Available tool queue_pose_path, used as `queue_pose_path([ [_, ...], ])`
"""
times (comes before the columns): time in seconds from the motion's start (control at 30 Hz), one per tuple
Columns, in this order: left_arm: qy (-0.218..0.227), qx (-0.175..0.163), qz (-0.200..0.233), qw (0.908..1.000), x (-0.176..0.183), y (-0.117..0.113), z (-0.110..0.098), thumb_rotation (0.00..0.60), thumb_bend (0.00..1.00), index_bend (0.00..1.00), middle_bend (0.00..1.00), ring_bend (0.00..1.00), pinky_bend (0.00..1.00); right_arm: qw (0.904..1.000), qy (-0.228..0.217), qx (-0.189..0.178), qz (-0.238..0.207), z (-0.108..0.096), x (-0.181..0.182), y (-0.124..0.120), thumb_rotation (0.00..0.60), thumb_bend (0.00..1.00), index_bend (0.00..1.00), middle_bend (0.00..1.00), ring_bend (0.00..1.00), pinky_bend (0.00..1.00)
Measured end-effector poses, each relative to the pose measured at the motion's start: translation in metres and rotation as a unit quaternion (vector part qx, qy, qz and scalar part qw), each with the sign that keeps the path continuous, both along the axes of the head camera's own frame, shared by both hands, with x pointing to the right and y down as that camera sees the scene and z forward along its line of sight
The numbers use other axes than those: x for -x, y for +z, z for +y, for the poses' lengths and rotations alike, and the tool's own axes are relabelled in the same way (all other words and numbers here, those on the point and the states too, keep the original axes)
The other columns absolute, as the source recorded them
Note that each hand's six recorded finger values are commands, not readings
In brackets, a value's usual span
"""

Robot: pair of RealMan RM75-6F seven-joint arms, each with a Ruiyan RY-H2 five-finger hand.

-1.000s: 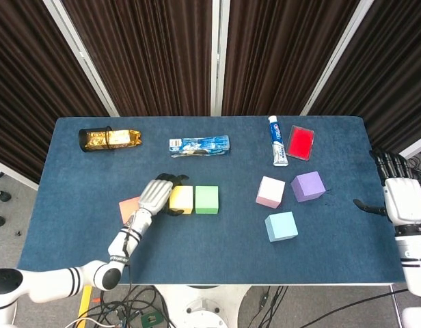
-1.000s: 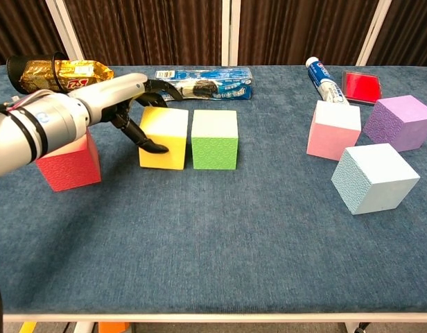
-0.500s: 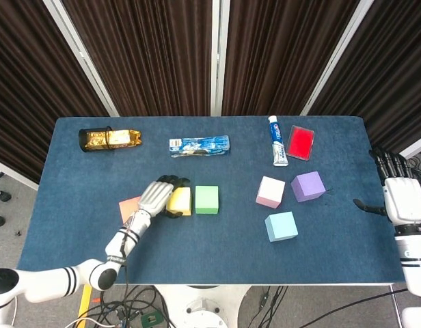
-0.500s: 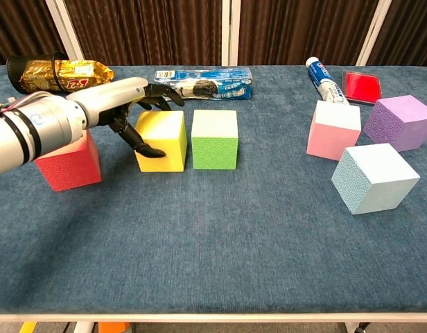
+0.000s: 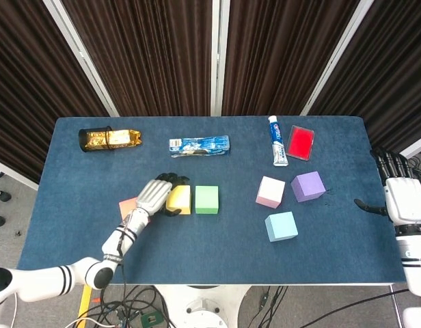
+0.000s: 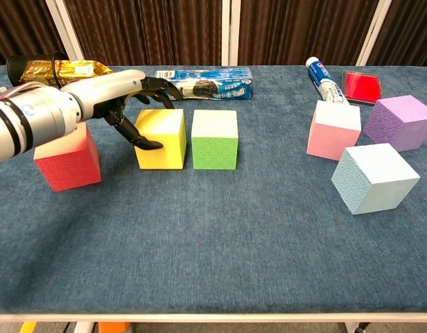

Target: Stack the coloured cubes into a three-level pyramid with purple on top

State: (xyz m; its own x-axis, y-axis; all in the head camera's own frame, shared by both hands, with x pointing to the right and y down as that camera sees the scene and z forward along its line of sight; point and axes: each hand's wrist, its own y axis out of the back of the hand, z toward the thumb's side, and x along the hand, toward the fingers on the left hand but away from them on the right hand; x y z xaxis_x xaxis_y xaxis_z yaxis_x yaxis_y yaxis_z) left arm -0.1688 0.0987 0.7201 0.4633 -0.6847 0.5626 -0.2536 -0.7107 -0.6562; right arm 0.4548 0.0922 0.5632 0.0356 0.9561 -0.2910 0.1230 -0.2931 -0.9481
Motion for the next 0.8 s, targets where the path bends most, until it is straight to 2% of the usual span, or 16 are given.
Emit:
queue_pose_path([
  [0.27,-0.002,0.002,0.001,1.0,0.0018,-0.0014,-0.0005,0.6,0.2,0.17,0.26,0.08,0.14,1.0,0.001,0.0,0.001,0.0004,-0.0002,0.0003,0.6,0.0,0.0,0.0,0.0,0.0],
  [0.53,-0.004,-0.004,0.002,1.0,0.0017,-0.0016,-0.002,0.6,0.21,0.19,0.42,0.08,0.15,1.0,0.004,0.003,0.003,0.0006,-0.0023,0.0021,0.6,0.0,0.0,0.0,0.0,0.0],
  [0.8,-0.005,-0.018,0.011,0.9998,-0.0025,-0.0049,-0.0022,0.6,0.21,0.2,0.46,0.08,0.15,1.0,0.004,0.002,0.005,0.0003,-0.0023,0.002,0.6,0.0,0.0,0.0,0.0,0.0],
])
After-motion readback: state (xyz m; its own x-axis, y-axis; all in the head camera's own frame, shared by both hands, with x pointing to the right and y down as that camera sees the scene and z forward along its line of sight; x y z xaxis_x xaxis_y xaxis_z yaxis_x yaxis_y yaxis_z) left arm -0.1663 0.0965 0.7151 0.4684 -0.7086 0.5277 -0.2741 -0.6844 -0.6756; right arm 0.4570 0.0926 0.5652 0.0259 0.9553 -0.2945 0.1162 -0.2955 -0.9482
